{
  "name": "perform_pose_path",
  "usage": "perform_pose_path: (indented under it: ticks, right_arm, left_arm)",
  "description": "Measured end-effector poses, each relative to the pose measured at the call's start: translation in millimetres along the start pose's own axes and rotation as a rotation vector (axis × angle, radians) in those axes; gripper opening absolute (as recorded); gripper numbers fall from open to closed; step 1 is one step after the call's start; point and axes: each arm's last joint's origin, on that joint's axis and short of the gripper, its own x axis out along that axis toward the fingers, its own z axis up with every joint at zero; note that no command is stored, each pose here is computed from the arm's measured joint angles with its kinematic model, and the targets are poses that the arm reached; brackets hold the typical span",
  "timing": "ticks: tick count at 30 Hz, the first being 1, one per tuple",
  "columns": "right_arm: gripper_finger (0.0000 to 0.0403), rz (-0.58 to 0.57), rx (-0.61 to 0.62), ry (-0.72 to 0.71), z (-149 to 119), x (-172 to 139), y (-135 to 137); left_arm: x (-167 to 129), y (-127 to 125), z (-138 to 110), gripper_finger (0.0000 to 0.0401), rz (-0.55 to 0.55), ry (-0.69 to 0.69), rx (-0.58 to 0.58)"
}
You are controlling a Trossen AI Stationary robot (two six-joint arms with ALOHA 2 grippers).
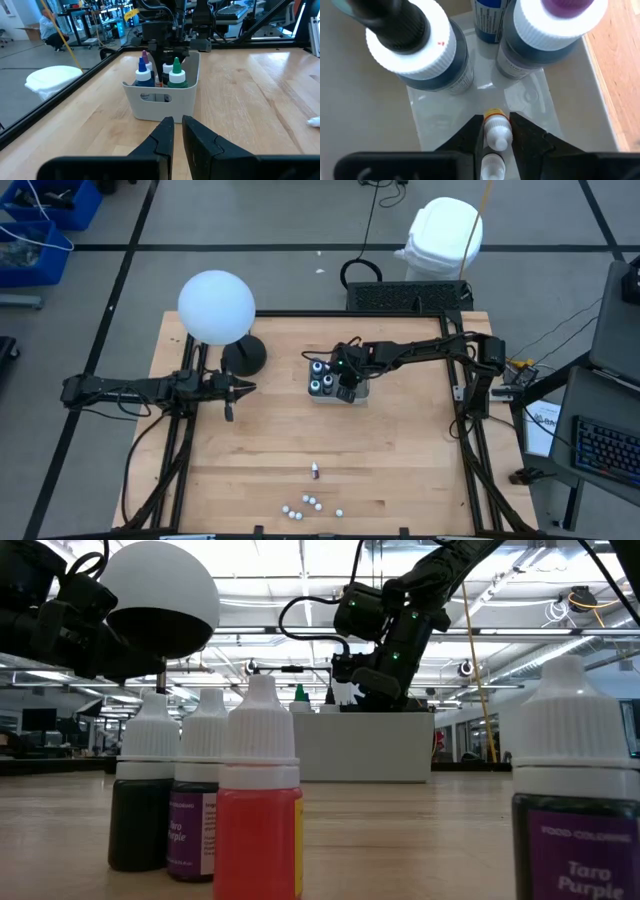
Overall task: Pick & Place food coloring
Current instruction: Put the right small orange food coloring bottle into the gray bin, then put the left small blue food coloring bottle into the gray bin
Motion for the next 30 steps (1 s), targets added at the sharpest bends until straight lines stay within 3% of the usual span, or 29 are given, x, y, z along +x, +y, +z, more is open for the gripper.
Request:
perform_pose_path:
  ticks: [19, 30]
  right_arm:
    - [0.0124, -0.001, 0.001, -0.001, 0, 0, 0]
    - [0.0128, 0.001, 0.005, -0.076, 5, -36, 1]
  left_arm:
    - [0, 0, 0, 0.0047, 0.0, 0.0, 0.001]
    - [0, 0, 0, 0.0047, 0.0, 0.001, 0.001]
